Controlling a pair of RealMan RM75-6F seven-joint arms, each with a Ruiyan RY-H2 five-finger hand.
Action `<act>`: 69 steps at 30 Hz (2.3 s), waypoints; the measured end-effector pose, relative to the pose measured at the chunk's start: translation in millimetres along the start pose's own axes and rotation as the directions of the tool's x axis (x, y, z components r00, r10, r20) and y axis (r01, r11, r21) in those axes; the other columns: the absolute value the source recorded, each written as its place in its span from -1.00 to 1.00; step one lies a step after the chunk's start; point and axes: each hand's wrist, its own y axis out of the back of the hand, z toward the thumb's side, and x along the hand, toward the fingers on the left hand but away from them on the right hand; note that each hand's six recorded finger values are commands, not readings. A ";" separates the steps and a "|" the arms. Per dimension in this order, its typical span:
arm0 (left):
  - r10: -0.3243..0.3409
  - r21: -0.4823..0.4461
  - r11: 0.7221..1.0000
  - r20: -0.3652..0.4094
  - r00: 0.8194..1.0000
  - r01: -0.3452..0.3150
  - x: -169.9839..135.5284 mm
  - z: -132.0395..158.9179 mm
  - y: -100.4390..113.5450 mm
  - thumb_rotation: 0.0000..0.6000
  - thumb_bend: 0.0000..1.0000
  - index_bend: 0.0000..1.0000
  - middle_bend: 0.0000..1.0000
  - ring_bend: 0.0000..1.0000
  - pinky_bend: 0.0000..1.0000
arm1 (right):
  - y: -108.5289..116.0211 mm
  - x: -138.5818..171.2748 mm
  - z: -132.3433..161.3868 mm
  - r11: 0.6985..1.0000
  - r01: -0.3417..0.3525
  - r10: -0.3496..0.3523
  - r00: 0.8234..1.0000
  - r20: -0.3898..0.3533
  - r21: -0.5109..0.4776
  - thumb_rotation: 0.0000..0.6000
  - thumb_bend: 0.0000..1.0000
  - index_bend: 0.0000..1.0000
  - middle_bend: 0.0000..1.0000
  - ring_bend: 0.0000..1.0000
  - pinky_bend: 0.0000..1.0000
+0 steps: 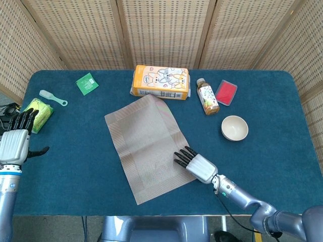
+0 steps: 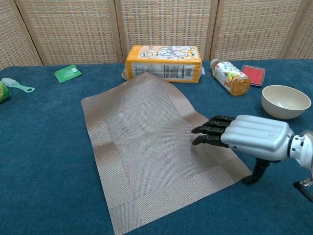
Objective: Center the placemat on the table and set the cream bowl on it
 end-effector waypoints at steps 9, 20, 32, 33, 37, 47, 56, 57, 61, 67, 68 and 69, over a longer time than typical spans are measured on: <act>-0.004 0.002 1.000 0.004 1.000 0.004 -0.1 1.1 -1.5 1.00 -1.00 -1.00 -1.00 -1.00 -1.00 | 9.9 -9.3 -0.8 0.999 0.042 -0.042 0.999 -0.001 -0.028 1.00 0.03 -0.62 -1.00 -1.00 -1.00; -0.005 0.002 1.000 0.006 1.000 0.005 -0.1 1.6 -1.8 1.00 -1.00 -1.00 -1.00 -1.00 -1.00 | 10.7 -10.8 -6.3 0.997 0.065 -0.065 0.998 -0.009 -0.041 1.00 0.33 -0.27 -1.00 -1.00 -1.00; -0.010 0.005 1.000 0.013 1.000 0.010 -0.7 3.9 -3.3 1.00 -1.00 -1.00 -1.00 -1.00 -1.00 | 7.4 -6.6 -12.7 0.998 0.055 -0.055 0.998 -0.015 -0.020 1.00 0.33 0.26 -1.00 -1.00 -1.00; -0.010 0.005 1.000 0.014 1.000 0.010 -0.8 4.2 -3.4 1.00 -1.00 -1.00 -1.00 -1.00 -1.00 | 7.5 -6.3 -12.7 0.998 0.057 -0.057 0.998 -0.016 -0.021 1.00 0.33 0.28 -1.00 -1.00 -1.00; -0.010 0.006 1.000 0.015 1.000 0.010 -1.0 4.5 -3.5 1.00 -1.00 -1.00 -1.00 -1.00 -1.00 | 7.9 -5.1 -11.8 0.998 0.062 -0.063 0.998 -0.022 -0.021 1.00 0.33 0.30 -1.00 -1.00 -1.00; -0.016 0.003 1.000 0.015 1.000 0.016 -0.9 4.0 -4.7 1.00 -1.00 -1.00 -1.00 -1.00 -1.00 | 15.3 16.4 0.9 0.994 0.109 -0.106 0.988 -0.109 0.023 1.00 0.31 0.32 -1.00 -1.00 -1.00; -0.009 -0.001 1.000 0.037 0.999 0.009 -6.2 9.3 -2.8 1.00 -1.00 -1.00 -1.00 -1.00 -1.00 | 25.3 86.9 -0.1 0.971 0.156 -0.111 0.965 -0.237 0.182 1.00 0.28 0.32 -1.00 -1.00 -1.00; -0.007 -0.002 1.000 0.041 0.999 0.008 -7.5 10.5 -2.4 1.00 -1.00 -1.00 -1.00 -1.00 -1.00 | 27.1 96.6 -3.2 0.962 0.160 -0.102 0.963 -0.251 0.221 1.00 0.28 0.32 -1.00 -1.00 -1.00; -0.006 -0.005 1.000 0.056 0.998 0.007 -10.8 14.7 -2.1 1.00 -1.00 -1.00 -1.00 -1.00 -1.00 | 32.5 124.1 -15.7 0.912 0.165 -0.054 0.955 -0.290 0.375 1.00 0.27 0.32 -1.00 -1.00 -1.00; -0.007 -0.003 1.000 0.070 0.998 0.007 -13.0 18.8 -2.6 1.00 -1.00 -1.00 -1.00 -1.00 -1.00 | 48.9 135.4 -49.2 0.776 0.181 0.011 0.954 -0.300 0.604 1.00 0.21 0.32 -0.99 -1.00 -1.00; -0.008 -0.003 1.000 0.070 0.998 0.008 -12.9 18.7 -2.7 1.00 -1.00 -1.00 -1.00 -1.00 -1.00 | 52.9 132.1 -53.7 0.759 0.187 0.010 0.954 -0.298 0.624 1.00 0.20 0.32 -0.99 -1.00 -1.00; -0.009 -0.002 1.000 0.069 0.998 0.009 -12.5 18.3 -3.0 1.00 -1.00 -1.00 -1.00 -1.00 -1.00 | 58.8 126.6 -59.7 0.735 0.195 0.007 0.956 -0.295 0.649 1.00 0.19 0.32 -0.99 -1.00 -1.00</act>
